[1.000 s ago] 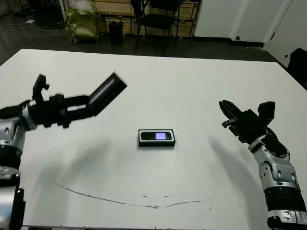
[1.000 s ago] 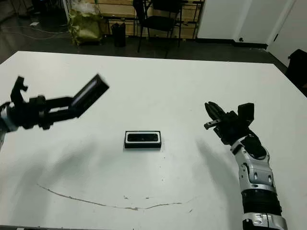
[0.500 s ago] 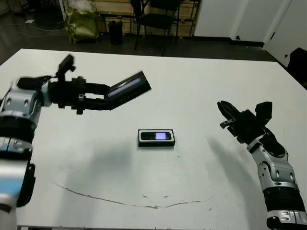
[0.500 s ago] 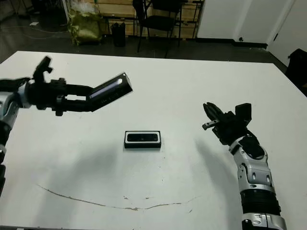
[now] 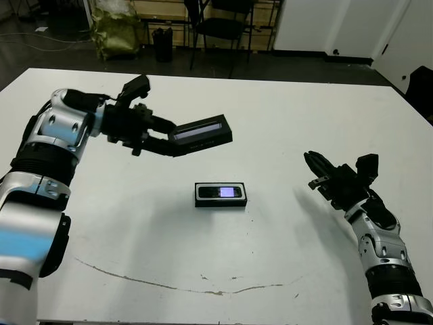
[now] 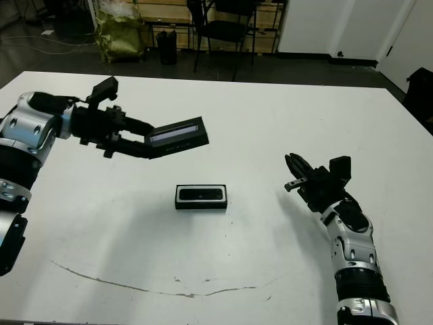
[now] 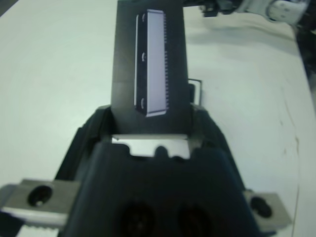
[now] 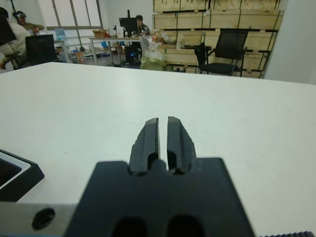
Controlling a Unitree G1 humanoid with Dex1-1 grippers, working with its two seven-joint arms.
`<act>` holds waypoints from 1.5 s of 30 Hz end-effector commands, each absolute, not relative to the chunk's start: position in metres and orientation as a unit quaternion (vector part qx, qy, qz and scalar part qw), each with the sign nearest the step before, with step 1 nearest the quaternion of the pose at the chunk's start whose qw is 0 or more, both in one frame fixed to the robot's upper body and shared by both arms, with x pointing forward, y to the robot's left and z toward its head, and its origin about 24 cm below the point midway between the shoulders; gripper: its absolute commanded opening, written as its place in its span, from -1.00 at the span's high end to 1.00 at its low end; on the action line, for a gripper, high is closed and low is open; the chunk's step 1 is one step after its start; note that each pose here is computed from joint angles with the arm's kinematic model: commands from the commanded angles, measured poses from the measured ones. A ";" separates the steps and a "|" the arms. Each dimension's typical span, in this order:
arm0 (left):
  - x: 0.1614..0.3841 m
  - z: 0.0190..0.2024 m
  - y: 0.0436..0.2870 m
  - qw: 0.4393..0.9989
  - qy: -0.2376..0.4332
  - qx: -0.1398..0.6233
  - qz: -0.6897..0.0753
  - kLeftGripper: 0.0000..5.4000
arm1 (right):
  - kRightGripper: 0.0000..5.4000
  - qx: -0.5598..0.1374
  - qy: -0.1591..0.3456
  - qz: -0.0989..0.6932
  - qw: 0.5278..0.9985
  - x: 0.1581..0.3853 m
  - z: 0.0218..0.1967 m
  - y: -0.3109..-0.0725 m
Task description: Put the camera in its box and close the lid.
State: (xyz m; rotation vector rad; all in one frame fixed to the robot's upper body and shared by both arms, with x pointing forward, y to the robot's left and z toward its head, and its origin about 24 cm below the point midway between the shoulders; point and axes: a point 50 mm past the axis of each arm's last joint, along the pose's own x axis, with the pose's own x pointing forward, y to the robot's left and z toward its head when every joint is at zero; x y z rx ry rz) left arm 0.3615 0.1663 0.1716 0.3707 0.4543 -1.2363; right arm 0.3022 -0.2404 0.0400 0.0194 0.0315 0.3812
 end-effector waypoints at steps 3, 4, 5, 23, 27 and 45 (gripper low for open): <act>0.355 0.163 0.157 0.784 0.258 0.151 -0.544 0.10 | 1.00 0.029 0.016 0.186 0.982 0.303 0.036 -0.239; 0.354 0.163 0.154 0.782 0.266 0.154 -0.542 0.10 | 1.00 0.030 0.015 0.185 0.982 0.303 0.035 -0.239; 0.352 0.164 0.151 0.777 0.269 0.166 -0.544 0.10 | 1.00 0.032 0.015 0.185 0.982 0.303 0.035 -0.238; 0.349 0.146 0.118 0.705 0.319 0.233 -0.589 0.10 | 1.00 0.041 0.009 0.175 0.984 0.303 0.035 -0.235; 0.348 0.139 0.114 0.690 0.308 0.251 -0.605 0.10 | 1.00 0.031 0.009 0.174 0.984 0.303 0.035 -0.234; 0.347 0.122 0.106 0.642 0.293 0.289 -0.647 0.10 | 1.00 0.037 0.008 0.177 0.984 0.302 0.035 -0.234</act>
